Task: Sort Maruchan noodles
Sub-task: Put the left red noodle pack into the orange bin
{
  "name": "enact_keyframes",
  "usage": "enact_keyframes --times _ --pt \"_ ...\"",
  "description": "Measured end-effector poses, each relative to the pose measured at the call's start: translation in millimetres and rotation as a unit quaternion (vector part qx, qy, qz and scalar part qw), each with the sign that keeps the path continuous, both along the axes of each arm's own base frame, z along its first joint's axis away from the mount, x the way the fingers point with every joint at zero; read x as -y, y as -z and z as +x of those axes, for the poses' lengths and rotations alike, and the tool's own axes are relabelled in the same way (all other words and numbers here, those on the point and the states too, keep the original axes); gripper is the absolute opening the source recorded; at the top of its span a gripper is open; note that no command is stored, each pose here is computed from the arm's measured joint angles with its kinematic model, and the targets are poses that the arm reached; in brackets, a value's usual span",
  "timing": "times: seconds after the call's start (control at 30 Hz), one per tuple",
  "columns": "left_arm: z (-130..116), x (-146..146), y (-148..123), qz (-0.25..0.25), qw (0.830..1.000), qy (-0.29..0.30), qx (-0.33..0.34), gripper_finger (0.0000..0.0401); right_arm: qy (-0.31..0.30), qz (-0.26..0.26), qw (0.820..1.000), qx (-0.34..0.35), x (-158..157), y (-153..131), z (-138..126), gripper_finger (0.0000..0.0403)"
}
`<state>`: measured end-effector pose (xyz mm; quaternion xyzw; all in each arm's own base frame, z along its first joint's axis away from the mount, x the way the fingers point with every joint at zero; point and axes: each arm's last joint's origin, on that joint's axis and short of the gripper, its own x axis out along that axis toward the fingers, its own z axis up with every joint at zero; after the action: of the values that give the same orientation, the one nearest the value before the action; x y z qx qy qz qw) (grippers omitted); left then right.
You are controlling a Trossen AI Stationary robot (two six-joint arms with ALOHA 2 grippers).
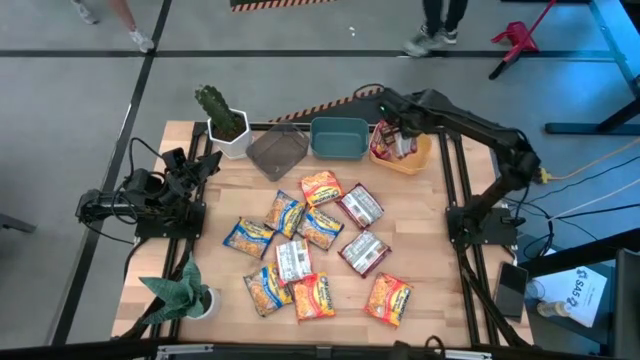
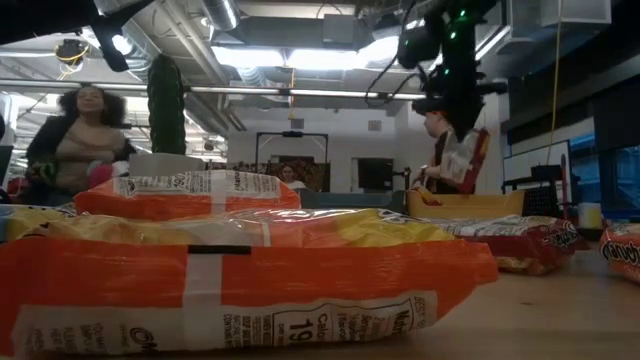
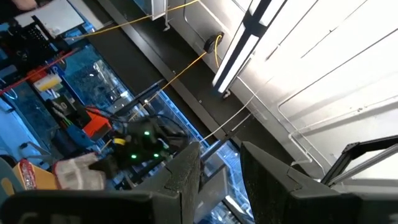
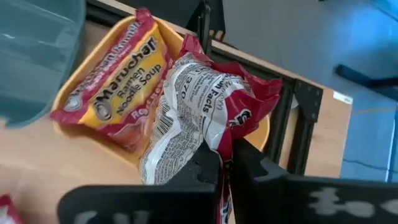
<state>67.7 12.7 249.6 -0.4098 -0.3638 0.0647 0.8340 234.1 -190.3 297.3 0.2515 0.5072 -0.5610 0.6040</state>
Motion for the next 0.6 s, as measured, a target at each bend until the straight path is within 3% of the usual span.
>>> enact_keyframes --times 0.3,0.6 --pt "0.0 0.0 0.0 0.0 1.0 0.0 0.0 0.011 0.036 0.035 0.998 -0.024 14.3 30.7 12.0 0.0" --pt "0.0 0.0 0.0 0.0 1.0 0.0 0.0 0.011 0.074 0.027 0.996 -0.039 21.5 45.0 15.9 0.0"
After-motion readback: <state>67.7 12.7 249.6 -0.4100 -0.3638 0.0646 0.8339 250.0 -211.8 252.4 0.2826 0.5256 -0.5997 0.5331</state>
